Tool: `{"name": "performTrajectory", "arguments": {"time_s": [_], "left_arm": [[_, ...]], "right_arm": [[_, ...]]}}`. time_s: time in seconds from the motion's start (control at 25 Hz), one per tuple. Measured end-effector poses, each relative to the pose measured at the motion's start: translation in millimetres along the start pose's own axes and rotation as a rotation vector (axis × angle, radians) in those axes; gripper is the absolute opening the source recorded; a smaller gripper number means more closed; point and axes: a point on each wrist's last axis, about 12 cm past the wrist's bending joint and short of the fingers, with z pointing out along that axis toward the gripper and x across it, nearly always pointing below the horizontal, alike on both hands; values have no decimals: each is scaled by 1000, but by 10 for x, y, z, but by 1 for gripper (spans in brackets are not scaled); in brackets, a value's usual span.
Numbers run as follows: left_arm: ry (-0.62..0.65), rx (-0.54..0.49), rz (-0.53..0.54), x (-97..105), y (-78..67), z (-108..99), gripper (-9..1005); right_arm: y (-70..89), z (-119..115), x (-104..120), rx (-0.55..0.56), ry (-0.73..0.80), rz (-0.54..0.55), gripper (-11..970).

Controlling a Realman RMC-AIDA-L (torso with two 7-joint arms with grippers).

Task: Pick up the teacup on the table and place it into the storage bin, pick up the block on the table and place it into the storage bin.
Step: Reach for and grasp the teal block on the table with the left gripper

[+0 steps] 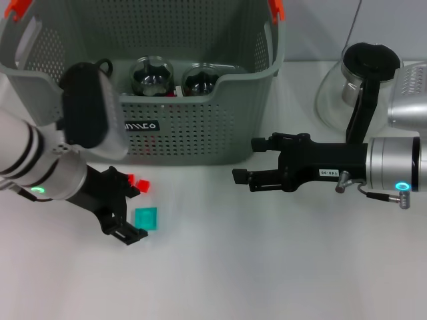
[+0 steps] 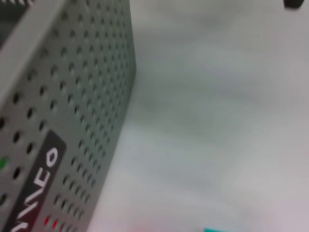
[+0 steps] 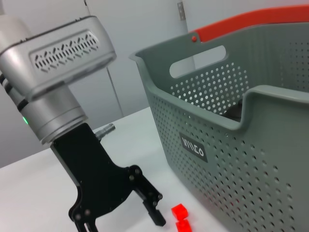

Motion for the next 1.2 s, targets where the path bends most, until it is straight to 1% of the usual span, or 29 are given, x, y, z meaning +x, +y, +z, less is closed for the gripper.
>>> {"name": "performTrajectory", "arguments": {"time_s": [0.12,0.24,0.4,0.6,0.88,1.12,1.2], "left_arm": [[64,0,34,-103,-34,10,841],[82,8,71,-203,-77,38,833],[93,14,95,-304,-91,79,821],[100,16,103,-353,-91,89,808],[126,9,102,-350,-74,99,788],[137,2,105,-343,-69,102,570],[145,0,110,-352,-77,113,548]], "right_arm": [[-8,-3,-17,2,-1,1,915],[-11,-2,-29,4,-4,2,915],[-11,-1,-31,4,-10,6,915],[-13,-10,-20,7,-13,12,915],[-18,-22,-12,11,-17,17,915],[-15,-23,-5,12,-17,16,915],[-14,-24,-2,12,-17,16,915]]}}
